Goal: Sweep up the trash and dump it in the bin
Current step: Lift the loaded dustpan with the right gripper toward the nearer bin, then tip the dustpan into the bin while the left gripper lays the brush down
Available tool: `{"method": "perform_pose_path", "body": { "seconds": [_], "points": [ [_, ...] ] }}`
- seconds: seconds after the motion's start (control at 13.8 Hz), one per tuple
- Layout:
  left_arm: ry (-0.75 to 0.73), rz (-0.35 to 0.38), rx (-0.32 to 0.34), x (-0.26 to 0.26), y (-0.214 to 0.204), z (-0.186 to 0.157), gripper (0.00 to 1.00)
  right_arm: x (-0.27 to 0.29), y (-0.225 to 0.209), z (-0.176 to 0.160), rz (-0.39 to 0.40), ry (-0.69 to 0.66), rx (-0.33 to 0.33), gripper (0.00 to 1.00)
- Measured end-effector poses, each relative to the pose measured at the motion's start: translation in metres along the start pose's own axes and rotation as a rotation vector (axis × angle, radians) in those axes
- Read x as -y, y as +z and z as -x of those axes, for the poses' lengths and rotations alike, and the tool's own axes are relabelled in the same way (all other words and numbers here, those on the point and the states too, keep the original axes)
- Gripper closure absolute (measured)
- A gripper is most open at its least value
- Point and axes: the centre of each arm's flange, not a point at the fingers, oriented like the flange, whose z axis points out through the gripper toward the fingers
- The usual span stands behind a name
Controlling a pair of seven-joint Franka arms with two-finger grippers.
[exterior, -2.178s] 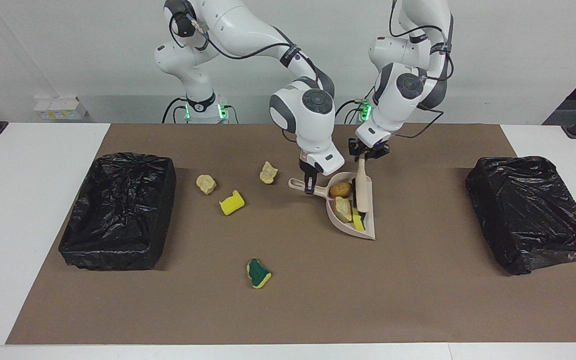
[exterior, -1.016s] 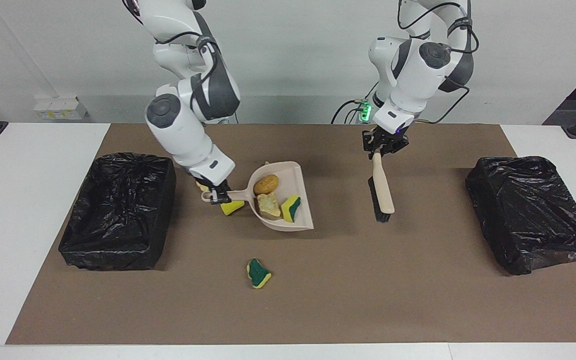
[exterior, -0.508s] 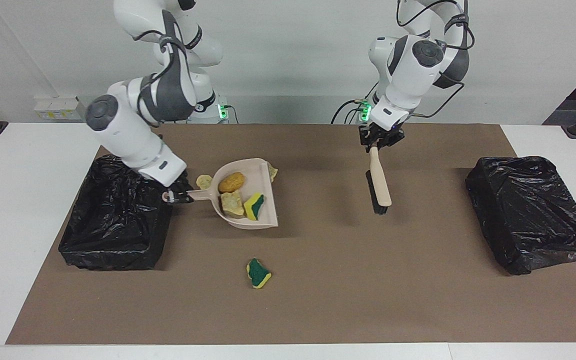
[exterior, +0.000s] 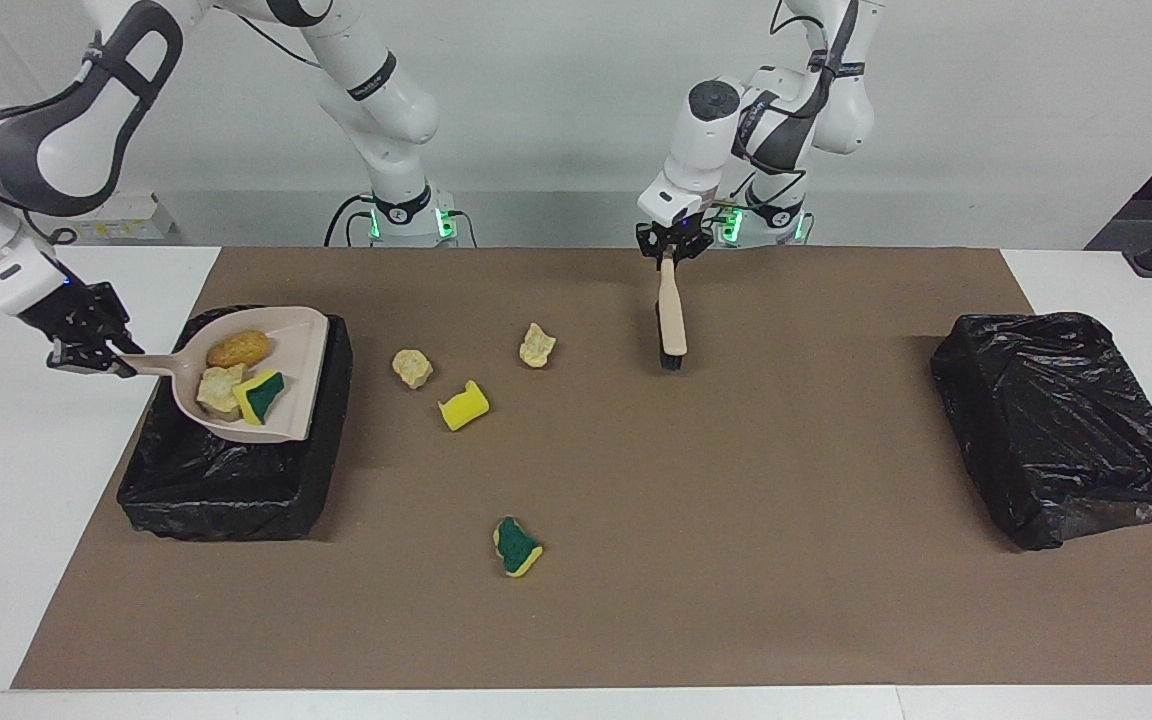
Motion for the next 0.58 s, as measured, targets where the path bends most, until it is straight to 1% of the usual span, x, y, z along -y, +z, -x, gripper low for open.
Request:
{"method": "perform_pose_path", "body": {
  "seconds": [0.15, 0.36, 0.44, 0.58],
  "points": [
    [-0.008, 0.008, -0.013, 0.000, 0.006, 0.000, 0.74, 0.002, -0.005, 0.016, -0.004, -0.007, 0.095, 0.69],
    [-0.015, 0.005, -0.013, 0.000, 0.022, -0.005, 0.74, -0.001, -0.005, 0.017, -0.043, 0.024, 0.203, 0.69],
    [-0.018, 0.003, -0.010, 0.000, 0.025, -0.006, 0.74, -0.005, -0.006, 0.013, -0.055, 0.035, 0.239, 0.69],
    [-0.021, 0.002, -0.008, 0.001, 0.027, -0.007, 0.74, -0.023, -0.011, -0.016, -0.068, 0.043, 0.332, 0.69]
  ]
}}
